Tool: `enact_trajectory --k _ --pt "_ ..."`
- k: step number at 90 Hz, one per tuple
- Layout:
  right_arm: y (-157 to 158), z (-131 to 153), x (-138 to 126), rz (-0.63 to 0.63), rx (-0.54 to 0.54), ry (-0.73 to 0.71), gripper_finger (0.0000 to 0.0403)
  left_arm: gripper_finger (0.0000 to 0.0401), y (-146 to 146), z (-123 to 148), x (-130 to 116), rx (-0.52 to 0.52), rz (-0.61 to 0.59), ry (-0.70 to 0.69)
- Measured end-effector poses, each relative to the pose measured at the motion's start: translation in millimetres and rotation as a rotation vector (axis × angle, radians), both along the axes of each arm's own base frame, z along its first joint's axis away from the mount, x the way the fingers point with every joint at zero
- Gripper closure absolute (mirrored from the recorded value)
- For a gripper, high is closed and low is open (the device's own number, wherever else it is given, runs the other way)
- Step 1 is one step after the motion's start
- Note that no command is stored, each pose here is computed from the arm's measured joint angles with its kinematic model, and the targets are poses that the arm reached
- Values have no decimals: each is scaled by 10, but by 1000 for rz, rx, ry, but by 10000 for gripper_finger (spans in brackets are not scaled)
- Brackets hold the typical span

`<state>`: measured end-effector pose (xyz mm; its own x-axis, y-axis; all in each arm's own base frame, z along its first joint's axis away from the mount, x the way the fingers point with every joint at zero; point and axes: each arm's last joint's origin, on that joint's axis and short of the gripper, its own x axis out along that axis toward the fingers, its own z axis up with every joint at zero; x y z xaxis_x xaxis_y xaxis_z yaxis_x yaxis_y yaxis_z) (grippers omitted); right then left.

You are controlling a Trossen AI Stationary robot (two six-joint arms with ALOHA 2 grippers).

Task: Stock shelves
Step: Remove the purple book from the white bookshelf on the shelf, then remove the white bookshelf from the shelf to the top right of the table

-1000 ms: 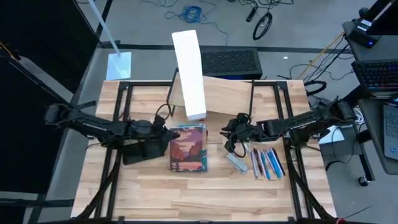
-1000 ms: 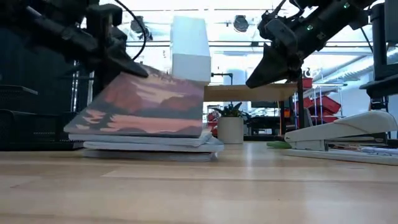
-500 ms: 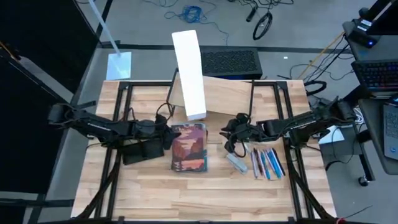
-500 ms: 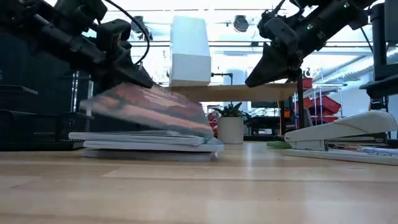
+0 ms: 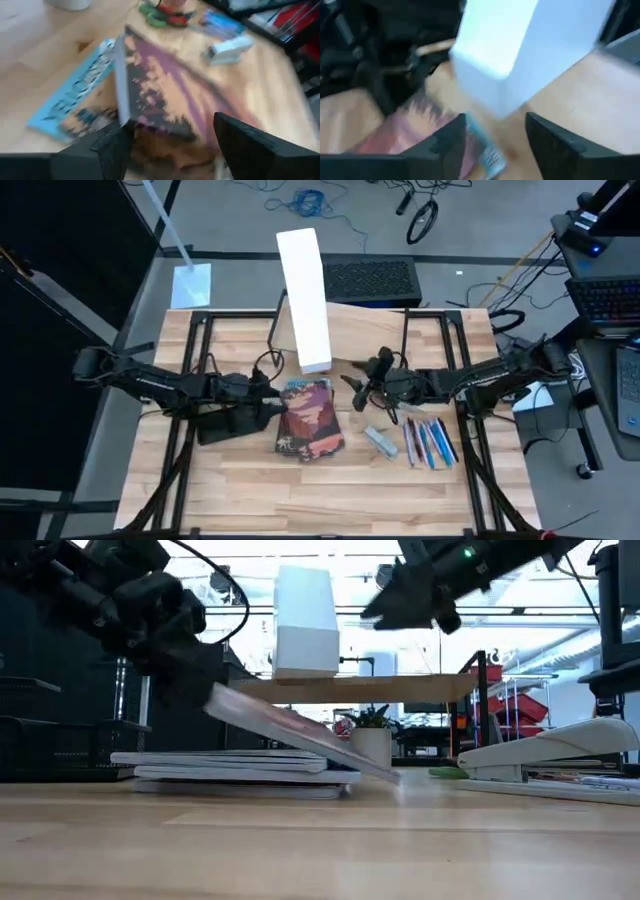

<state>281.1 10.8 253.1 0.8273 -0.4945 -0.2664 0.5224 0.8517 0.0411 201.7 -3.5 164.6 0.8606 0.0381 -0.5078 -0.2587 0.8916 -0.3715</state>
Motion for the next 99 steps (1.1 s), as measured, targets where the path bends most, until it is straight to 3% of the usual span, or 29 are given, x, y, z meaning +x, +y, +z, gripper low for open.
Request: enact_trajectory --k 16,44,67,80,99 --pt "-115 326 121 -85 -92 -48 154 146 45 93 -66 135 89 48" --pt "-530 510 680 -212 -113 -29 149 152 100 246 -133 429 144 15" --pt "-776 568 1022 -350 -198 73 156 153 106 245 -137 465 148 27" --pt "-837 547 1073 -367 -194 74 209 153 106 244 -137 465 149 28" --pt "-827 532 1072 -368 -196 93 366 153 106 246 -136 464 150 26"
